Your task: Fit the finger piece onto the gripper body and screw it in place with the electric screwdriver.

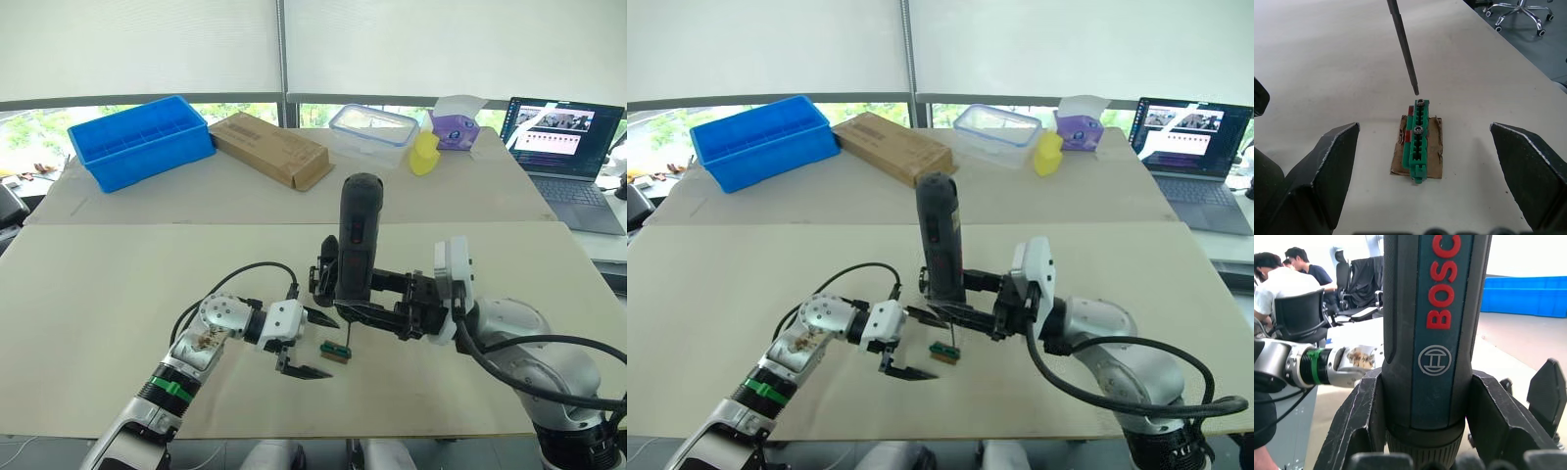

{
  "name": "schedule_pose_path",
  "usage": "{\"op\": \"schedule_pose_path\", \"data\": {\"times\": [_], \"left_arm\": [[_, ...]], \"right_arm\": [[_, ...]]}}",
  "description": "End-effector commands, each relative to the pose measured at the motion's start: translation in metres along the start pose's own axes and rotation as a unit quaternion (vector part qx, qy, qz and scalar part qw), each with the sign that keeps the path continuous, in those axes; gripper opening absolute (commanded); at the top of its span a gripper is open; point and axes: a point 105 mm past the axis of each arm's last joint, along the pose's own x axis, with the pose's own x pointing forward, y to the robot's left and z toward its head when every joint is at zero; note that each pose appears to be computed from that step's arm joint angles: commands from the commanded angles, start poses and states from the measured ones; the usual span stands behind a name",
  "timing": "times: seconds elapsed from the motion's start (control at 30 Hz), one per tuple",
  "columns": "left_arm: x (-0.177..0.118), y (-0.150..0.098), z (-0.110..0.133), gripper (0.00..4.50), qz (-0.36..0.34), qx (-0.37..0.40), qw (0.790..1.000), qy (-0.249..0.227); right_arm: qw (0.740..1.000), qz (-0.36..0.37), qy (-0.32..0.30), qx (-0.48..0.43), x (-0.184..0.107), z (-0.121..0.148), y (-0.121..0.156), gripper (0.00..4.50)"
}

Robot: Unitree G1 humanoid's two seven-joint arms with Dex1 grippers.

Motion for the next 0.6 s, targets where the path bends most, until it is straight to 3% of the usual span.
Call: {"op": "schedule_pose_path", "data": {"times": [0.03, 0.6], "left_arm": [[0.0015, -0.0014, 0.0039, 4.5, -0.003, 0.003, 1.0, -0.011], [0.0006, -0.0006, 0.0045, 4.5, -0.002, 0.012, 1.0, -0.008]], "right_arm": [[0.999, 0.017, -0.028, -0.041, 0.0016, 0.0154, 0.0078, 1.92], [0.999, 0.022, -0.015, -0.041, 0.0002, 0.0079, 0.01, 1.92]]}}
